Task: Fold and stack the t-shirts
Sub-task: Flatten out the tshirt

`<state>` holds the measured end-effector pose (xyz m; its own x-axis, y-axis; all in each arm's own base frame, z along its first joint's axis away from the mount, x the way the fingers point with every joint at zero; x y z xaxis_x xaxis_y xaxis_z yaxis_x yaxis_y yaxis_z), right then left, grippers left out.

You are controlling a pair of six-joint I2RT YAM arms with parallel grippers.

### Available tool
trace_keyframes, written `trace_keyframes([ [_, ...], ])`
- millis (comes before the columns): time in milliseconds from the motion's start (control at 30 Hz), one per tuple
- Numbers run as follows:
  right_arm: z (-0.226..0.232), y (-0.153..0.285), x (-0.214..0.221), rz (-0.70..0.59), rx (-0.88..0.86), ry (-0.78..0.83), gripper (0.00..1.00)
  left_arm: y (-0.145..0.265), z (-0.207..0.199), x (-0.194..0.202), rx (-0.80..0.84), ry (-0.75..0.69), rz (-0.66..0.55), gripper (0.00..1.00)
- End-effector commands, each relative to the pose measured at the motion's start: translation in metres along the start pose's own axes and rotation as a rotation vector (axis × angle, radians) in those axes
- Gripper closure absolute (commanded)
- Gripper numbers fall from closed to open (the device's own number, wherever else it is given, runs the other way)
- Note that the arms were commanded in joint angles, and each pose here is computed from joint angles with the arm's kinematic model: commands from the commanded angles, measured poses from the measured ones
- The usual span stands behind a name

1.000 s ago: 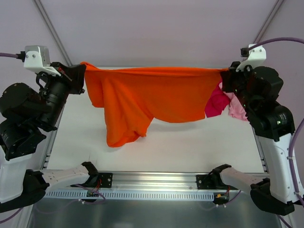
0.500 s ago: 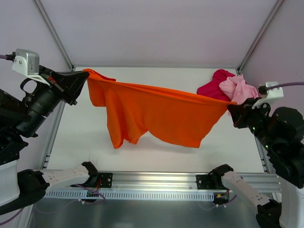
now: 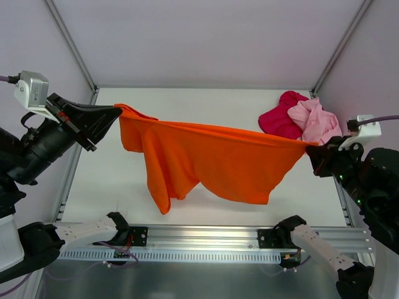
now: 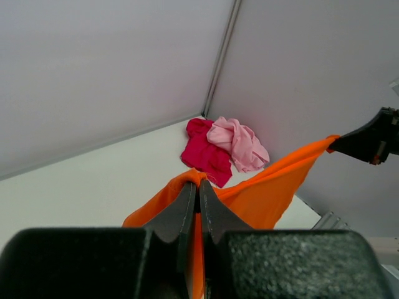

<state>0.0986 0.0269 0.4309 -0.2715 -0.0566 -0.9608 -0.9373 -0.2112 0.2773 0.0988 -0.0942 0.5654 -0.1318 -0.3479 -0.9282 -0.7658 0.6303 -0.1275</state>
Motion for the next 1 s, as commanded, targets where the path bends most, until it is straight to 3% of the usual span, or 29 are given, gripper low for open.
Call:
trace_keyframes([
  [0, -0.005, -0.004, 0.008, 0.071, 0.049, 0.01, 0.99, 0.026, -0.003, -0.019, 0.026, 0.051, -0.097, 1.0],
  [167, 0.007, -0.02, 0.016, 0.196, -0.022, 0.026, 0.99, 0.019, 0.008, 0.008, -0.052, 0.076, 0.005, 1.0],
  [333, 0.014, -0.022, 0.009, 0.173, -0.066, 0.013, 0.99, 0.011, 0.023, 0.036, -0.151, 0.105, 0.081, 1.0],
  [567, 0.013, -0.046, 0.023, 0.213, -0.034, 0.025, 0.99, 0.011, 0.004, 0.011, -0.016, 0.06, 0.017, 1.0],
  [700, 0.022, -0.082, 0.028, 0.294, -0.05, 0.031, 0.99, -0.009, -0.016, 0.004, 0.096, 0.021, 0.063, 1.0],
  [833, 0.037, -0.104, 0.007, 0.217, -0.125, 0.005, 0.99, -0.015, -0.018, -0.011, 0.104, -0.006, -0.007, 1.0],
  [967, 0.037, -0.104, -0.008, 0.201, -0.133, 0.034, 0.99, -0.013, -0.018, -0.01, 0.104, -0.001, 0.003, 1.0],
])
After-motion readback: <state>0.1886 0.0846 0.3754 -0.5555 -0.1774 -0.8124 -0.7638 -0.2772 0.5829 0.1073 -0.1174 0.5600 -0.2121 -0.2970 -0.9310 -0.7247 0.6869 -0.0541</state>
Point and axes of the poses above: each gripper's point midway between its finger pads, its own y axis back along the fingers, its own z axis along the line the jaws close on, x = y × z, the point moved 5 cm from there along y, back along the fingers, and after that the axes turned 8 degrees about y, right-handed, at the moved point
